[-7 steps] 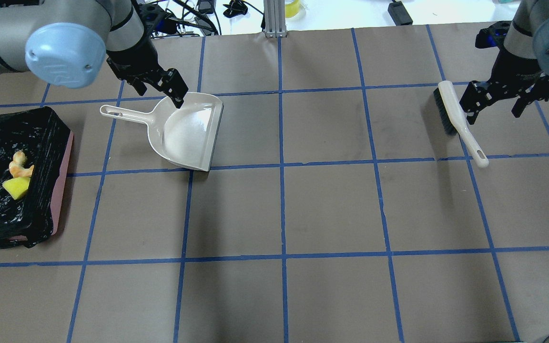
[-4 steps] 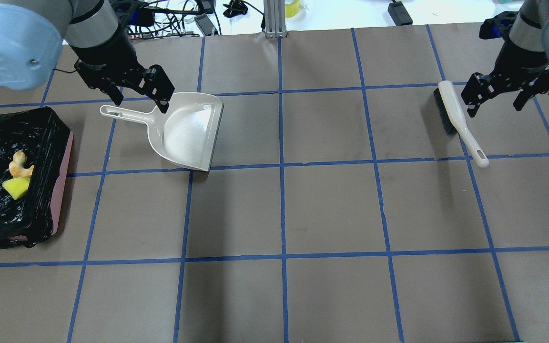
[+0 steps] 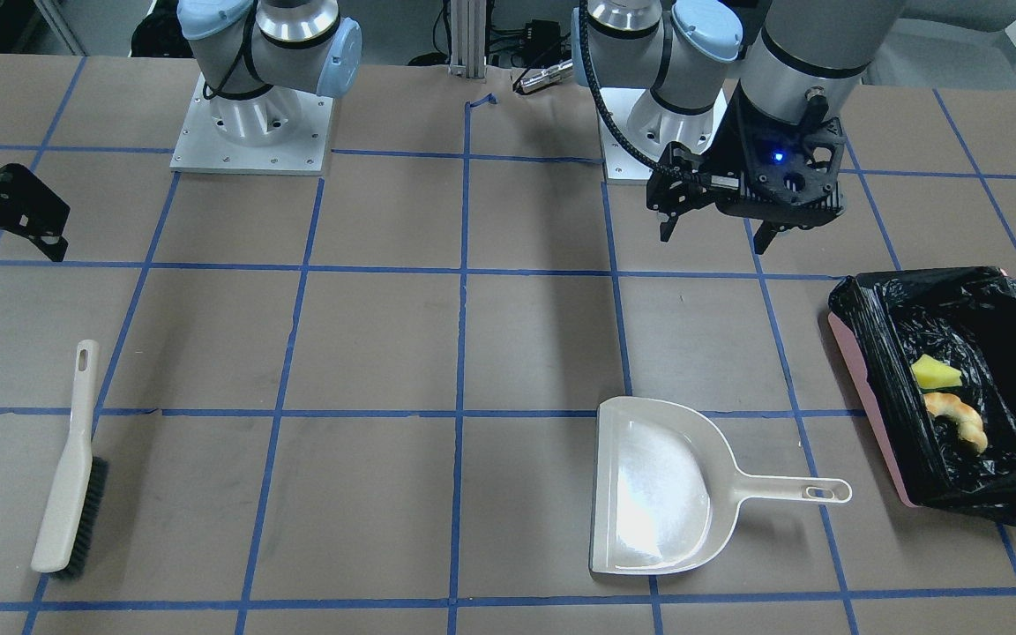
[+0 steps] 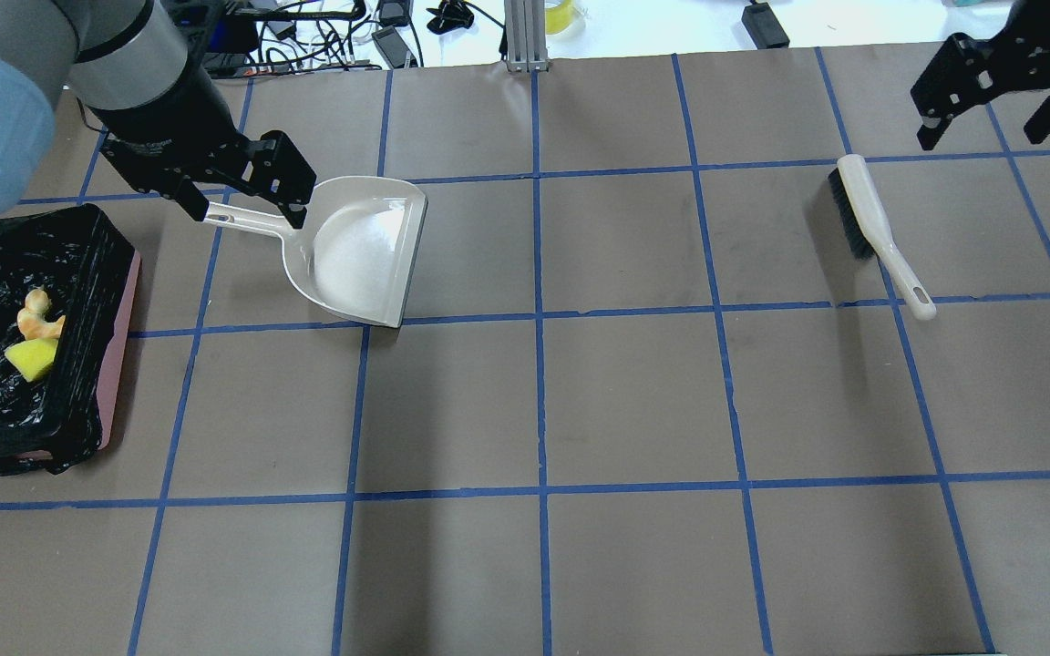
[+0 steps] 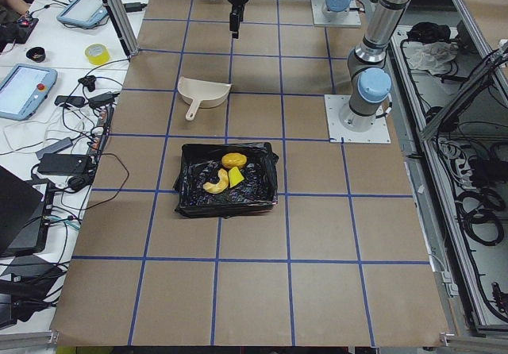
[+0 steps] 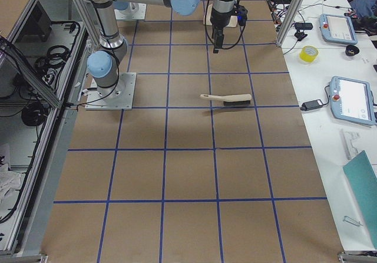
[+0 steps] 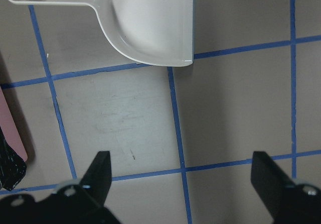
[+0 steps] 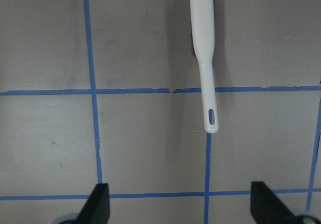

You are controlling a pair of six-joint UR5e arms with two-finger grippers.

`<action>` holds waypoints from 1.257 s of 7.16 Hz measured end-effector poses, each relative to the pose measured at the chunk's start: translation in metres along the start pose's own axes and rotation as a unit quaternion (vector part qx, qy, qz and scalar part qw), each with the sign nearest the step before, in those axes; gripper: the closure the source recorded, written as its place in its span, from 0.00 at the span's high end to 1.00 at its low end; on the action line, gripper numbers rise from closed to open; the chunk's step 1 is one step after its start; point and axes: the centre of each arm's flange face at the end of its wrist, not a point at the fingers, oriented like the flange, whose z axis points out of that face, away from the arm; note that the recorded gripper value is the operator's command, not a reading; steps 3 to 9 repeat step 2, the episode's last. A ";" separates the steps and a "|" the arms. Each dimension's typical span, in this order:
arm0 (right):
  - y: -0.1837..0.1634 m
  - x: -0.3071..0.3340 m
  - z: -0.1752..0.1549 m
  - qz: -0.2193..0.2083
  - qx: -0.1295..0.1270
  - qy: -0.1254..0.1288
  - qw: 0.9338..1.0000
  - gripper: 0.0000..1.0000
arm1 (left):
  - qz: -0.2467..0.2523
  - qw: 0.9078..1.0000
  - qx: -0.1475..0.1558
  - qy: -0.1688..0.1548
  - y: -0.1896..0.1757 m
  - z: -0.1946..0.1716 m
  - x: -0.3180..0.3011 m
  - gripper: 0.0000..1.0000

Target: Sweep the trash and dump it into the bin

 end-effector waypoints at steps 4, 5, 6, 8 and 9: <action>0.009 -0.065 -0.012 0.016 0.004 -0.003 1.000 1.00 | -0.002 1.000 0.001 0.002 0.003 0.000 -0.001 1.00; 0.009 -0.065 -0.012 0.016 0.004 -0.003 1.000 1.00 | -0.002 1.000 0.001 0.002 0.003 0.000 -0.001 1.00; 0.009 -0.065 -0.012 0.016 0.004 -0.003 1.000 1.00 | -0.002 1.000 0.001 0.002 0.003 0.000 -0.001 1.00; 0.009 -0.065 -0.012 0.016 0.004 -0.003 1.000 1.00 | -0.002 1.000 0.001 0.002 0.003 0.000 -0.001 1.00; 0.009 -0.065 -0.012 0.016 0.004 -0.003 1.000 1.00 | -0.002 1.000 0.001 0.002 0.003 0.000 -0.001 1.00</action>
